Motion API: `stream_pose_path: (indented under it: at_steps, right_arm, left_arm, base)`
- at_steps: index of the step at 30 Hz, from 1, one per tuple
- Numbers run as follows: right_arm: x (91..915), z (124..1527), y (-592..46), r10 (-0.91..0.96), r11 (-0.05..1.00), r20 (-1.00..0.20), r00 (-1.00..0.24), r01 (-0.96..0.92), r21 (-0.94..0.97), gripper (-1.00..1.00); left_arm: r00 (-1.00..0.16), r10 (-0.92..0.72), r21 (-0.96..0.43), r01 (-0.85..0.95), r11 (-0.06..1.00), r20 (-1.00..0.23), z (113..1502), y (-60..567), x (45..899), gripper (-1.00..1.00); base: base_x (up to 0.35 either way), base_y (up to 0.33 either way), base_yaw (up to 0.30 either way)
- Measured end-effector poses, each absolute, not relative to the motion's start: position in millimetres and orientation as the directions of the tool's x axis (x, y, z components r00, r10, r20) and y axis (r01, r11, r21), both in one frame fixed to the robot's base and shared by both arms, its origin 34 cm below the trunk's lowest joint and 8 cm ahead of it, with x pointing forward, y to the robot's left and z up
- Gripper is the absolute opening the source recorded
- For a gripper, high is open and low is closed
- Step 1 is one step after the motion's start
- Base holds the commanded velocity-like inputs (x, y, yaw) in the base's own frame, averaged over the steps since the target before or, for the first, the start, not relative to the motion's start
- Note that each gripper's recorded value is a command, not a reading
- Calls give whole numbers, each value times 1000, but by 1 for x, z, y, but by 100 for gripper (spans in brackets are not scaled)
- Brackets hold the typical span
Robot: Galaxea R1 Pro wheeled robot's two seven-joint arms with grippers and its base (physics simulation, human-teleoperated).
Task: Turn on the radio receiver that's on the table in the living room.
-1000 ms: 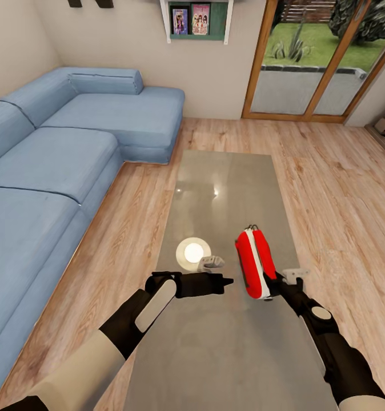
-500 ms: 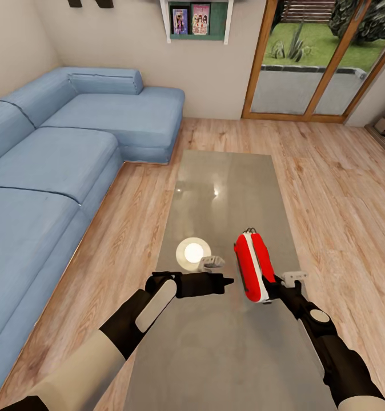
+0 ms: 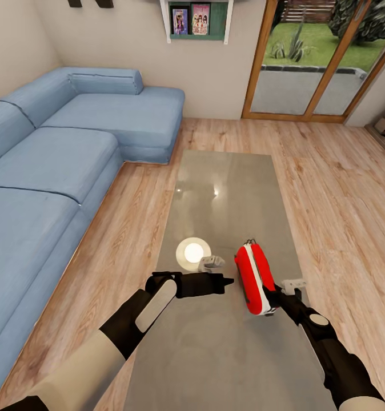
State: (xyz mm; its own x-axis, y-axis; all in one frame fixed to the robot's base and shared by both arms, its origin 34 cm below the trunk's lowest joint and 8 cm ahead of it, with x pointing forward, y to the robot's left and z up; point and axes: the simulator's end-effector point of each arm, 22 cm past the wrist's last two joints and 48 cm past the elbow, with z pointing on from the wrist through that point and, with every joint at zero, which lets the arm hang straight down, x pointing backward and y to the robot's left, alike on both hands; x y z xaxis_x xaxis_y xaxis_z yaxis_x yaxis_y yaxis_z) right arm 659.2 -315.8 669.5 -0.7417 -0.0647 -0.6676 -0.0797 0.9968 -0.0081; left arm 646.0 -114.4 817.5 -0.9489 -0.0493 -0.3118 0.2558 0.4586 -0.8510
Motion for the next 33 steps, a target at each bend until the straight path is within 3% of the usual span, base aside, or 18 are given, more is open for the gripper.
stream_pose_path:
  at_steps: [33]
  right_arm:
    - [651, 660, -316, -54, 998, -656, -753, -64, -8, -100]
  left_arm:
    - [-948, -46, -849, 258, 460, -314, 817, -115, 645, -100]
  base:
    - [0, 0, 0]
